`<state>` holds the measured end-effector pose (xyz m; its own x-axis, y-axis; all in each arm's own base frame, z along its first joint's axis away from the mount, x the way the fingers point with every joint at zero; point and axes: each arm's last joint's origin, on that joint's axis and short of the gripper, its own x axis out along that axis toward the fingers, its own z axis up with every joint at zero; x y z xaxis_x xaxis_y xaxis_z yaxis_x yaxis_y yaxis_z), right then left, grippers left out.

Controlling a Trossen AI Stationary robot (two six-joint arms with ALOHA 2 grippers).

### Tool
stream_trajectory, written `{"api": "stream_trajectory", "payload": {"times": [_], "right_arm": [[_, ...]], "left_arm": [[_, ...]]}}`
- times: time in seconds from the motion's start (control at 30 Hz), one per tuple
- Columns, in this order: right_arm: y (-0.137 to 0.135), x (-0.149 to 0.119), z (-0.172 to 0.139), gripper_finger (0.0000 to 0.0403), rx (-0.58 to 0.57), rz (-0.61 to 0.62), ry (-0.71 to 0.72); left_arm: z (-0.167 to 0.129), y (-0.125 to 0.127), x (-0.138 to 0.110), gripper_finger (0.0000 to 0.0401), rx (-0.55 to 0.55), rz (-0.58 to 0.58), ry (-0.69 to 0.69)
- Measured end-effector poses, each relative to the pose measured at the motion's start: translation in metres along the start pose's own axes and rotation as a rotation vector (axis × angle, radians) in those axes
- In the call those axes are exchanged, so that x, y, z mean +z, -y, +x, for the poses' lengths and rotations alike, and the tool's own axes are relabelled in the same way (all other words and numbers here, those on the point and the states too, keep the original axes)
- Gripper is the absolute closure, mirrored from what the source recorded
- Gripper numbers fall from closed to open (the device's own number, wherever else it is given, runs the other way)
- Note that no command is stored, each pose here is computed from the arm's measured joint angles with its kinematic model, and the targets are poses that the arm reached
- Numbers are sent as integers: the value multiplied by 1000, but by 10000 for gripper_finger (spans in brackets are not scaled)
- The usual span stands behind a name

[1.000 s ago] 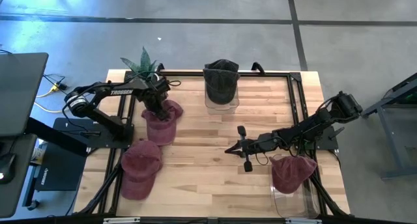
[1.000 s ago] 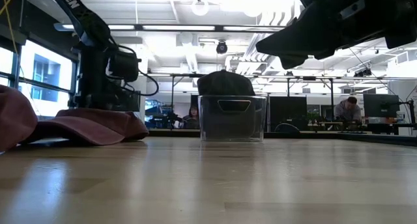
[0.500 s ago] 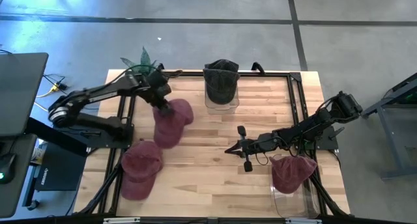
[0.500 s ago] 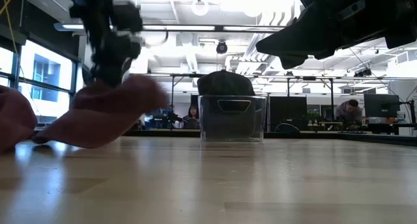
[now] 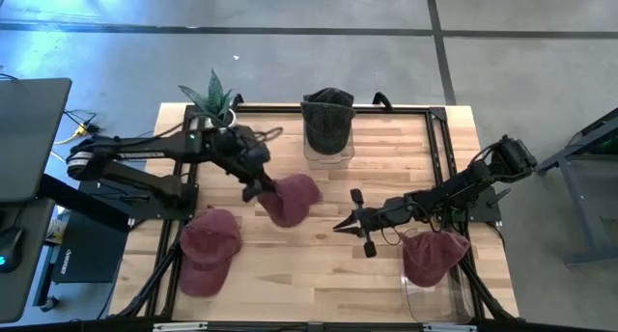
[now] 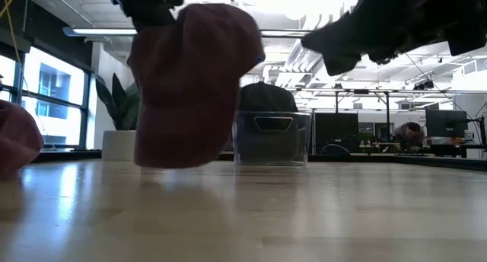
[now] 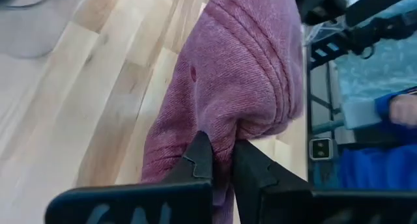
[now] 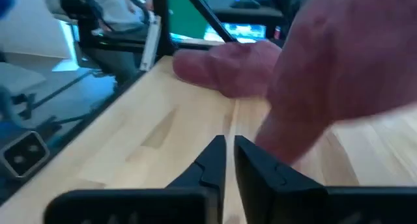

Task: Pick & Place hat
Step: Put the top red cap into the bottom transparent bin

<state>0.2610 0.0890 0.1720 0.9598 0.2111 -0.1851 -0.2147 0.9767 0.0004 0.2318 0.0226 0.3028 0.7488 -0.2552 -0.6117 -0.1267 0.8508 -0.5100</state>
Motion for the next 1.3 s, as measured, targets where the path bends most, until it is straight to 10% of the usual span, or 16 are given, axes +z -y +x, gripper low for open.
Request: {"api": "stream_trajectory", "payload": {"times": [0.23, 0.57, 0.87, 1.13, 1.3], "right_arm": [[-16, 27, 10, 270, 109, -151, 78], [-19, 63, 36, 159, -333, -440, -76], [24, 48, 55, 142, -500, -306, -252], [35, 44, 58, 161, -210, -84, -246], [38, 44, 58, 209, -228, -54, -244]], "left_arm": [[30, 6, 1, 390, 46, 46, 3], [53, 0, 9, 390, 75, 52, 43], [58, 3, 13, 390, 52, 70, 86], [64, 22, 5, 387, -21, 118, 62], [67, 39, 1, 377, -81, 147, 78]]}}
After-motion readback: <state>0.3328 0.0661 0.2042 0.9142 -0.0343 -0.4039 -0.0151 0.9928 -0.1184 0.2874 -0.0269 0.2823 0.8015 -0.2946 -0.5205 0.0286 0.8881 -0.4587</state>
